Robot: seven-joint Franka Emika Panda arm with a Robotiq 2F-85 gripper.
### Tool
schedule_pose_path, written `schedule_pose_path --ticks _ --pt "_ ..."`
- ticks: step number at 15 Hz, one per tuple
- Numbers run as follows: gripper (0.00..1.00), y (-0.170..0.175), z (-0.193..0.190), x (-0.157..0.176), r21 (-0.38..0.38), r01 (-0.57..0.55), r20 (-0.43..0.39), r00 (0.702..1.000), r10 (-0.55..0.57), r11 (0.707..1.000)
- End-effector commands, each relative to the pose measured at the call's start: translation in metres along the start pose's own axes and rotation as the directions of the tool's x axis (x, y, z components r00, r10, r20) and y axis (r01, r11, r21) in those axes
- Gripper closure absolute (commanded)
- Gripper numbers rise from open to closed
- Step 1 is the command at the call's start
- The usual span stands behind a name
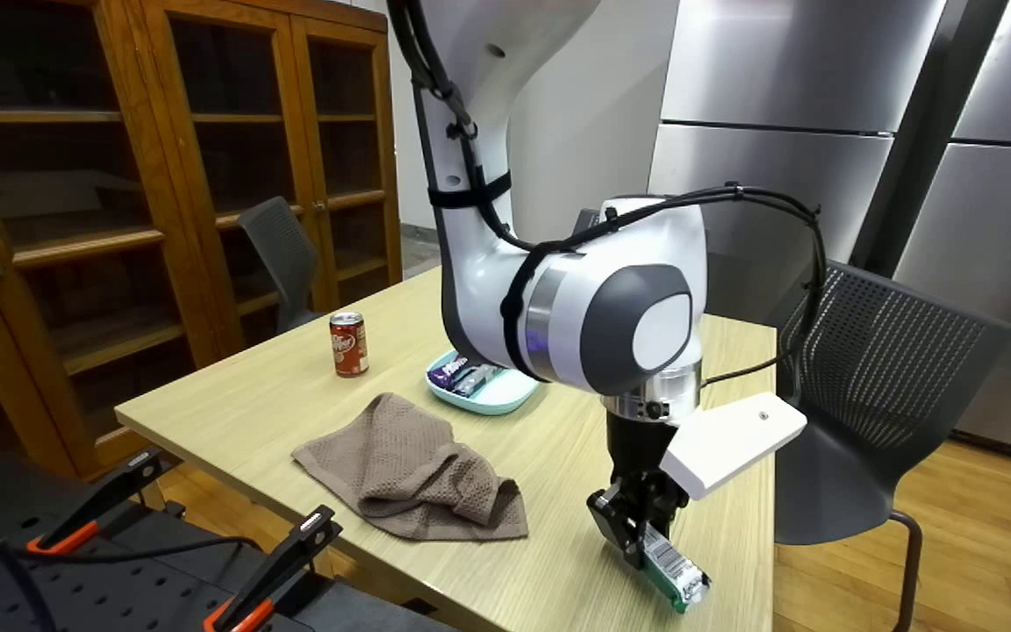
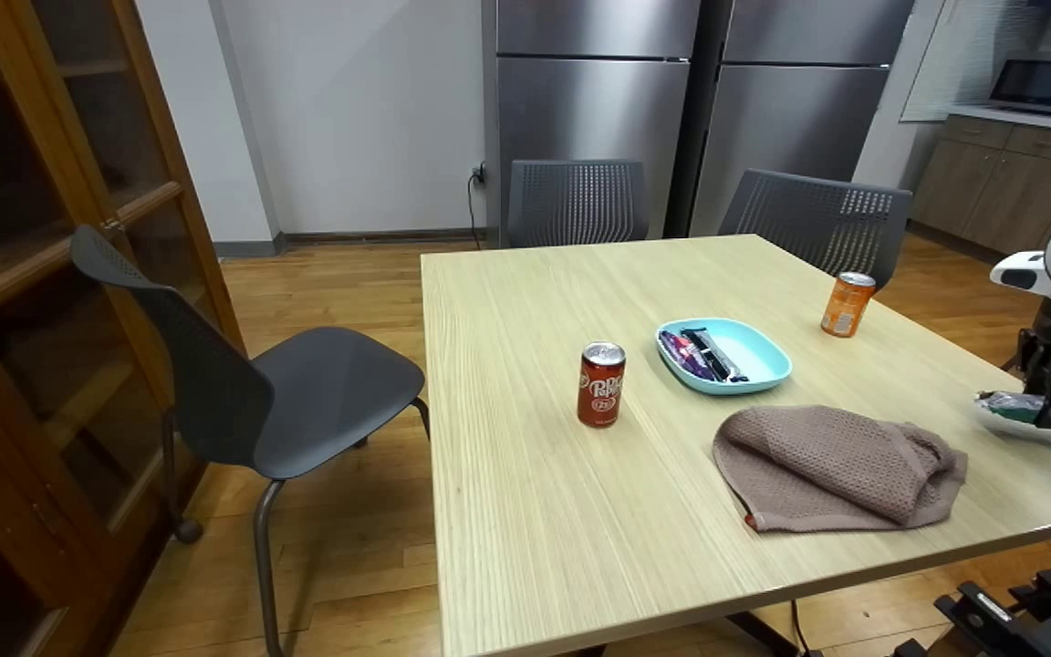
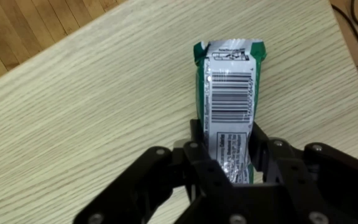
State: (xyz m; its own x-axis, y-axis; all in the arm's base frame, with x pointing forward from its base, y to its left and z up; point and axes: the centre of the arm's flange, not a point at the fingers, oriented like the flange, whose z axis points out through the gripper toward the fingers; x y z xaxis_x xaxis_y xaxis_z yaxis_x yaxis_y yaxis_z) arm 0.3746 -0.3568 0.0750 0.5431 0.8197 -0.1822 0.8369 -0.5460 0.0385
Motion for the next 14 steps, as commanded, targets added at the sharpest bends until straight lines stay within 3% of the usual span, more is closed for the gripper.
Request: schedule_pose_path --ticks 1,10,14 --pt "0.88 0.0 -0.029 0.016 0.042 -0.087 -0.002 0.996 0.088 0.995" --pt "0.88 0.007 -0.062 0.093 0.135 -0.201 -0.042 0.977 0.209 0.97" --pt "0.88 0.016 -0.078 0.128 0.196 -0.323 -0.076 0.936 0.342 0.926"
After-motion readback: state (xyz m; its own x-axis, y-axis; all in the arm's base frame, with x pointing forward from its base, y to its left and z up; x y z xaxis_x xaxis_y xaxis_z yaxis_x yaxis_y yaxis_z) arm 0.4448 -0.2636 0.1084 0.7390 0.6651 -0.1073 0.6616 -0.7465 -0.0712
